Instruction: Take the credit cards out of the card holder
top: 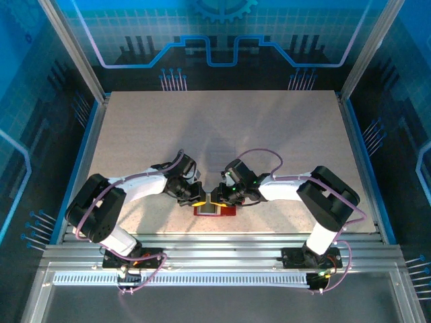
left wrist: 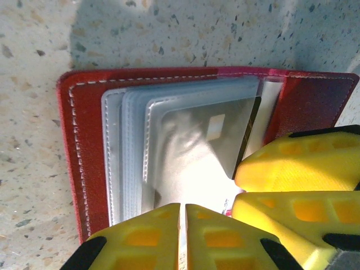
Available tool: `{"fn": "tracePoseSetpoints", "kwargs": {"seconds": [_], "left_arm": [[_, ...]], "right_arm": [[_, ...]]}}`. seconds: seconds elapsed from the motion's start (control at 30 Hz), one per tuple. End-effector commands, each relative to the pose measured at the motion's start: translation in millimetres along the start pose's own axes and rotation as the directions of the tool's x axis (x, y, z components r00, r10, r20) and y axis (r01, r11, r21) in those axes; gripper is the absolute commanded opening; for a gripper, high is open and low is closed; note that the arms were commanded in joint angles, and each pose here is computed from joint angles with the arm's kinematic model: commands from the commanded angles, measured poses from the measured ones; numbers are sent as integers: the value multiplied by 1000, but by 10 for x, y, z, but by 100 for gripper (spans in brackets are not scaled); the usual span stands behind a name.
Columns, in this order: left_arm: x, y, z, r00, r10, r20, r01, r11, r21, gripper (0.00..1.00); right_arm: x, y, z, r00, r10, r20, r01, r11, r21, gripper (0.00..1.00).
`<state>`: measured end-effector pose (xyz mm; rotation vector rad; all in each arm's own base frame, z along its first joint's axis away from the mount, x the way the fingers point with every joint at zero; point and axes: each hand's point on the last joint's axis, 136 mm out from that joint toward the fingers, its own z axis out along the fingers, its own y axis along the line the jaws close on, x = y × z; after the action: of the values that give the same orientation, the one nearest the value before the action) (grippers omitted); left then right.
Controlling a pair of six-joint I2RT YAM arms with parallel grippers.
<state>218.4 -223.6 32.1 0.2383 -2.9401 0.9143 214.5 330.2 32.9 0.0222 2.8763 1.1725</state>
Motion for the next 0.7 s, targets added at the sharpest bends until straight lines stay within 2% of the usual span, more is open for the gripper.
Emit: {"fn": "tracePoseSetpoints", "kwargs": {"seconds": [0.0,0.3,0.67], "left_arm": [[35,80,27,1000,-17,-24,16,1000,-16,11],[43,114,21,1000,-21,-21,20,999,-24,11],[57,126,9,999,-20,-27,20,999,-33,11]], "right_arm": [[-30,-50,10,1000,8,-12,-8,1000,22,28],[-35,-84,-65,1000,2,6,-2,998,61,29],[-88,101,-183,999,-26,46,26,1000,4,30]]}}
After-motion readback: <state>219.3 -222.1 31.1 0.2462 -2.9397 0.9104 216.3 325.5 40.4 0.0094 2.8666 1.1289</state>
